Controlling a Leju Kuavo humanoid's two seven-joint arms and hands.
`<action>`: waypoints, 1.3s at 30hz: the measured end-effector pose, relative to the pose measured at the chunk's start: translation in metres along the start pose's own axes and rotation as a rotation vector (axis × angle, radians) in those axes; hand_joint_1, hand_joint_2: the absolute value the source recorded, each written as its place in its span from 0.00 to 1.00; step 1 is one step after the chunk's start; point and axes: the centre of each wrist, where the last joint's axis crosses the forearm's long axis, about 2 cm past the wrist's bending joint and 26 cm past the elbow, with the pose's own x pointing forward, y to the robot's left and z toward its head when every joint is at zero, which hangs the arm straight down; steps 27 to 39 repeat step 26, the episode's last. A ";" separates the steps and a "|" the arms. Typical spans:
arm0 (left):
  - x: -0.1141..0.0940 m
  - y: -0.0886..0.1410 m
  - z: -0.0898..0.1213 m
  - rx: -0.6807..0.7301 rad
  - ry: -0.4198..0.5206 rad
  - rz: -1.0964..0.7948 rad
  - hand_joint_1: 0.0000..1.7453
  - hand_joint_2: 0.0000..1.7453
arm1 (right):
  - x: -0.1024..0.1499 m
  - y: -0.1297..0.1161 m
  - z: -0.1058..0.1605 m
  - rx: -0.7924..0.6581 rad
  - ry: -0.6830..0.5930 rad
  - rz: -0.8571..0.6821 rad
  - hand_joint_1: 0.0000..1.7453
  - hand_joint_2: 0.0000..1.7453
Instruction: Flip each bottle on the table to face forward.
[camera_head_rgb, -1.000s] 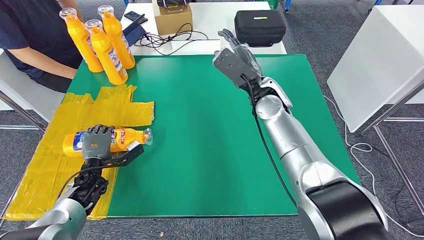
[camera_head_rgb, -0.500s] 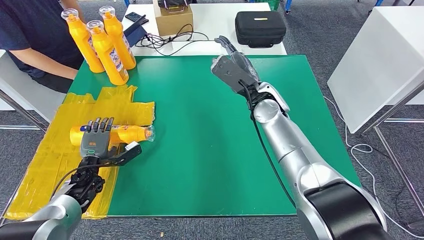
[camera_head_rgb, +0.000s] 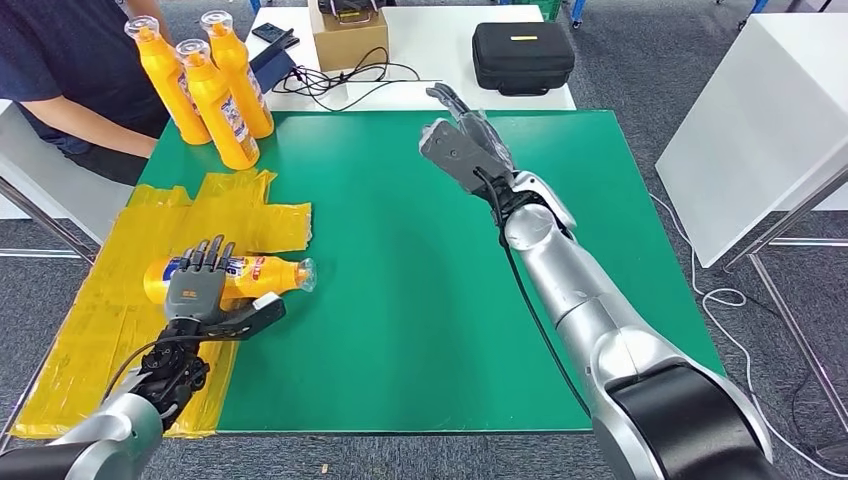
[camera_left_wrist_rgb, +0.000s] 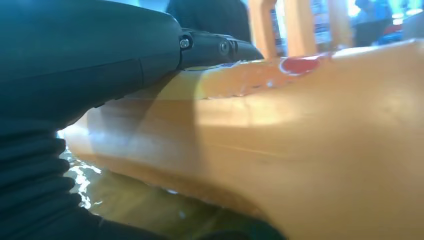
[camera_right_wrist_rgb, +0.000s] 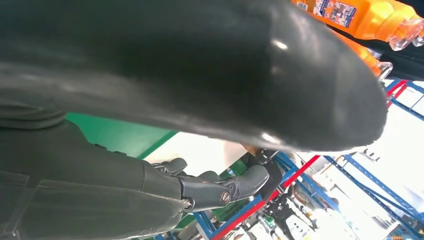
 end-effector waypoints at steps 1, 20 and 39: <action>0.000 0.000 0.000 0.005 -0.014 0.009 0.00 0.00 | -0.001 0.000 0.000 0.000 0.002 0.001 0.00 0.00; -0.016 0.102 -0.050 0.809 -0.011 0.754 0.00 0.00 | -0.027 0.000 0.023 -0.075 -0.026 -0.017 0.00 0.00; 0.007 0.133 -0.060 0.847 -0.154 0.968 0.00 0.00 | -0.033 0.001 0.031 -0.115 -0.061 -0.038 0.00 0.00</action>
